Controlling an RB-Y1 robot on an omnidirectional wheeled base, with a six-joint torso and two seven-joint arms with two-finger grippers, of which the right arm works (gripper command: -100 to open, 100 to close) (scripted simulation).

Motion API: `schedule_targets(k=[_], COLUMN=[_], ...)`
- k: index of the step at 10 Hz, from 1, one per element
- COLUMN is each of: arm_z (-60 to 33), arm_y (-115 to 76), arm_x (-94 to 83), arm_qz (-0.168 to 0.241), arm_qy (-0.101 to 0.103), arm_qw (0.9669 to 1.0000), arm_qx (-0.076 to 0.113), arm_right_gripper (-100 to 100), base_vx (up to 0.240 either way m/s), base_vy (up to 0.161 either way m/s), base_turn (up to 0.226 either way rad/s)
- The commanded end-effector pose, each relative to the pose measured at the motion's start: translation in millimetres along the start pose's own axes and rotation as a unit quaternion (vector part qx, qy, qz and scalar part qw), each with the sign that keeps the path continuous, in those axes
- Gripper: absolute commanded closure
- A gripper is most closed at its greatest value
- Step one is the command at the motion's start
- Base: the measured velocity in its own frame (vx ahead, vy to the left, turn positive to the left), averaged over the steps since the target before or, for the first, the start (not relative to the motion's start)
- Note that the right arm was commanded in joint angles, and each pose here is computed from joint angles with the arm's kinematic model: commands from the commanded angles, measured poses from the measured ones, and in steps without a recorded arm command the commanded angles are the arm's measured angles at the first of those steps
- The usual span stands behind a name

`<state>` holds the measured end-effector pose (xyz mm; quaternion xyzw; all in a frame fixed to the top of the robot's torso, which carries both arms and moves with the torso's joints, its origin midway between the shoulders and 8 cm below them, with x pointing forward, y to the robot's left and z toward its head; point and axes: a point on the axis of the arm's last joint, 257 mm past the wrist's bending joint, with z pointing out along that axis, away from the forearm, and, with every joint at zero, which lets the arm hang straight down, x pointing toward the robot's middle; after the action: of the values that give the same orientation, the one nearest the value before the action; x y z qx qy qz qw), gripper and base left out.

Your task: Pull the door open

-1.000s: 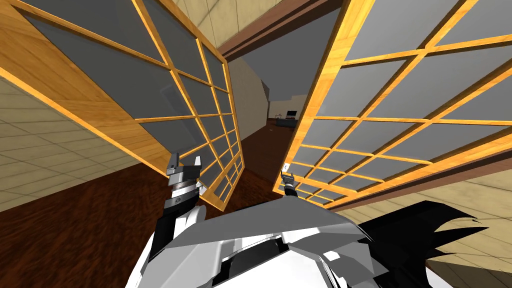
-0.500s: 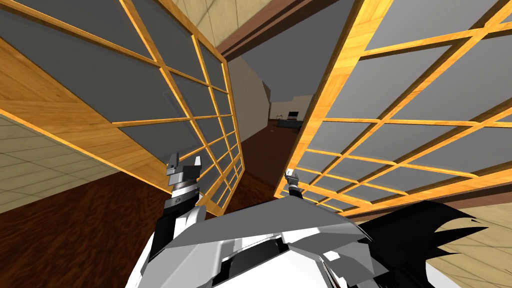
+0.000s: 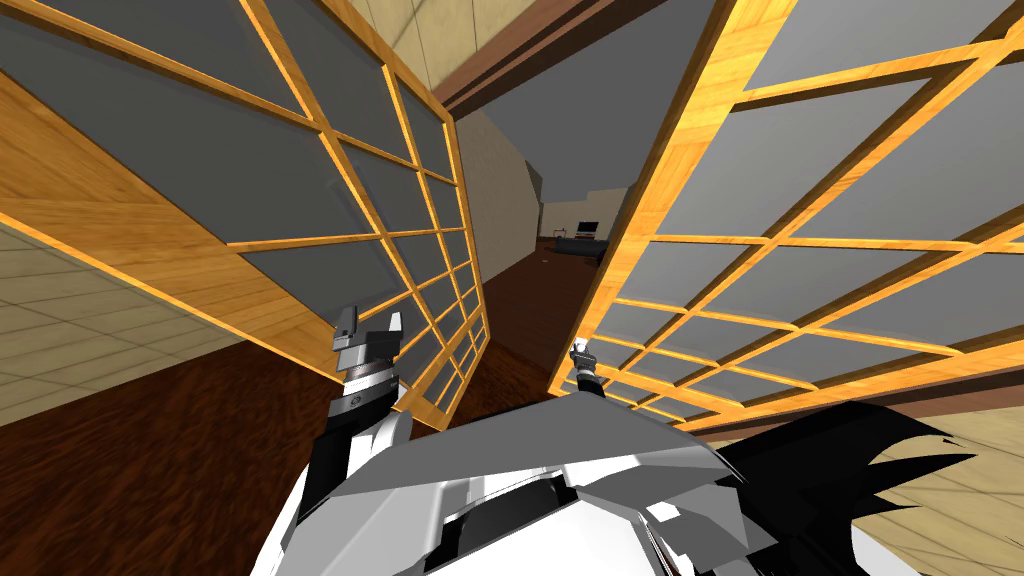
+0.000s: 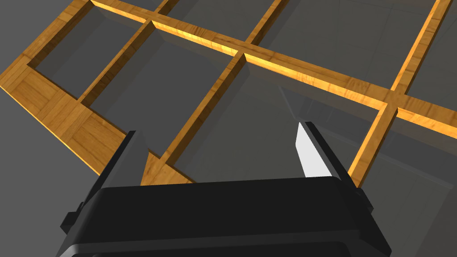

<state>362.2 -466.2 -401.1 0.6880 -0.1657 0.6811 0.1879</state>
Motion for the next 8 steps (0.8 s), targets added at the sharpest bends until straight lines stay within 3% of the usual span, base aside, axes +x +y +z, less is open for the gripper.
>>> schedule_targets(k=[1,3,8], arm_z=[0.8,-1.2,-6.3], arm_y=[1.8,-2.0,-9.8], arm_x=[2.0,0.5,3.1], arm_qz=[0.000,0.002,0.012], arm_qy=[0.003,0.001,0.003], arm_qw=[1.0000,0.9999,0.9985], arm_qx=[-0.002,0.011,0.053], arm_right_gripper=[100,100,100], base_vx=[0.000,-0.146,-0.228], base_vy=[0.000,0.038,0.013], base_turn=[0.000,0.080,0.115])
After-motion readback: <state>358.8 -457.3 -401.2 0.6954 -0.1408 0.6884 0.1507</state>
